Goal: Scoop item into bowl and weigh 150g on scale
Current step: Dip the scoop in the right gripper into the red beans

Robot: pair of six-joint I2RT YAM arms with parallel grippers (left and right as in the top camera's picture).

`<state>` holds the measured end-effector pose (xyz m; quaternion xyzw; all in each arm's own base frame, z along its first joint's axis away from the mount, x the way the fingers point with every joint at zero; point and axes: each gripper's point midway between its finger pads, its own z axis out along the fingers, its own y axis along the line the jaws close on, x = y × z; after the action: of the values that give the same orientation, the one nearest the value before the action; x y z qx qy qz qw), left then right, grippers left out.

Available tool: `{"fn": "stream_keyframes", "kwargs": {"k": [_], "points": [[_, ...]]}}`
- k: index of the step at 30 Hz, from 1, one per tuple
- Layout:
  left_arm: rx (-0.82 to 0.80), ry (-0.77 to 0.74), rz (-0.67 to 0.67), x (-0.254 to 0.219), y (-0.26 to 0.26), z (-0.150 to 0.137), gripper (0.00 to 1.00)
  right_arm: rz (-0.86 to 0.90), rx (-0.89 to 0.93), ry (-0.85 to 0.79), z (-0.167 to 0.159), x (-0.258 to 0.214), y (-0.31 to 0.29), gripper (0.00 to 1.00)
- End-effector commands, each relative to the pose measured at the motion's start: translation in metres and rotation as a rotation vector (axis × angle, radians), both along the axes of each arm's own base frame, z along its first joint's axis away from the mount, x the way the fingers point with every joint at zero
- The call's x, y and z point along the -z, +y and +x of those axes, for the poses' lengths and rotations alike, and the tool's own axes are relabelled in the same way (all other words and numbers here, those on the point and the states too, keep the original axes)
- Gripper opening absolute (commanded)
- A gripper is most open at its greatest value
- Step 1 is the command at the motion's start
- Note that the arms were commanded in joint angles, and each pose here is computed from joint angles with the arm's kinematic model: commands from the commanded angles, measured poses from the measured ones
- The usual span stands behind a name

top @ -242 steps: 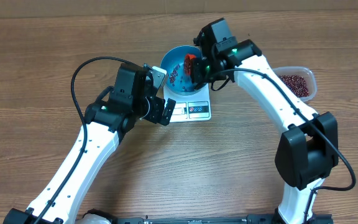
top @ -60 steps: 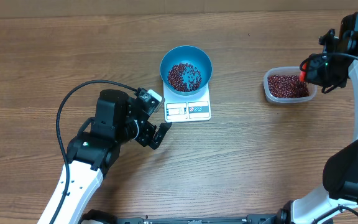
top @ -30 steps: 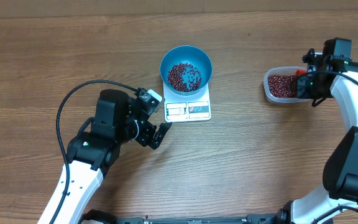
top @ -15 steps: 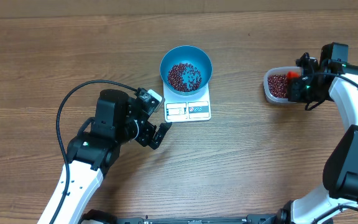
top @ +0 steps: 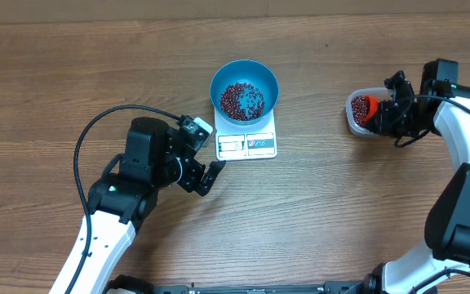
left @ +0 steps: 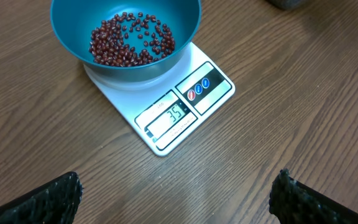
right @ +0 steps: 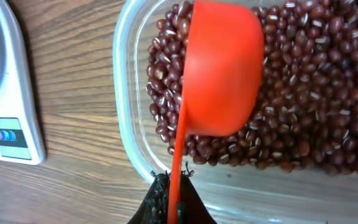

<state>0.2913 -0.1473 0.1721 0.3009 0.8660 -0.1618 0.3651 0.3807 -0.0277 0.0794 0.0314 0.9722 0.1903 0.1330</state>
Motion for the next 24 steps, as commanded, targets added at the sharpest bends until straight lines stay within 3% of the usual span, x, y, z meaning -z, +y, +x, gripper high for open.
{"fn": "stream_keyframes", "kwargs": {"k": [1,12,24], "points": [[-0.012,0.020,-0.011,0.004,0.001,0.000,1.00,0.096,0.080,0.031,-0.003,0.000,-0.001,0.04],[-0.012,0.019,-0.011,0.004,0.001,0.000,1.00,0.216,0.223,0.080,-0.007,-0.003,-0.010,0.04],[-0.012,0.019,-0.011,0.004,0.001,0.000,1.00,0.310,0.219,0.100,0.000,0.009,0.003,0.04]]}}
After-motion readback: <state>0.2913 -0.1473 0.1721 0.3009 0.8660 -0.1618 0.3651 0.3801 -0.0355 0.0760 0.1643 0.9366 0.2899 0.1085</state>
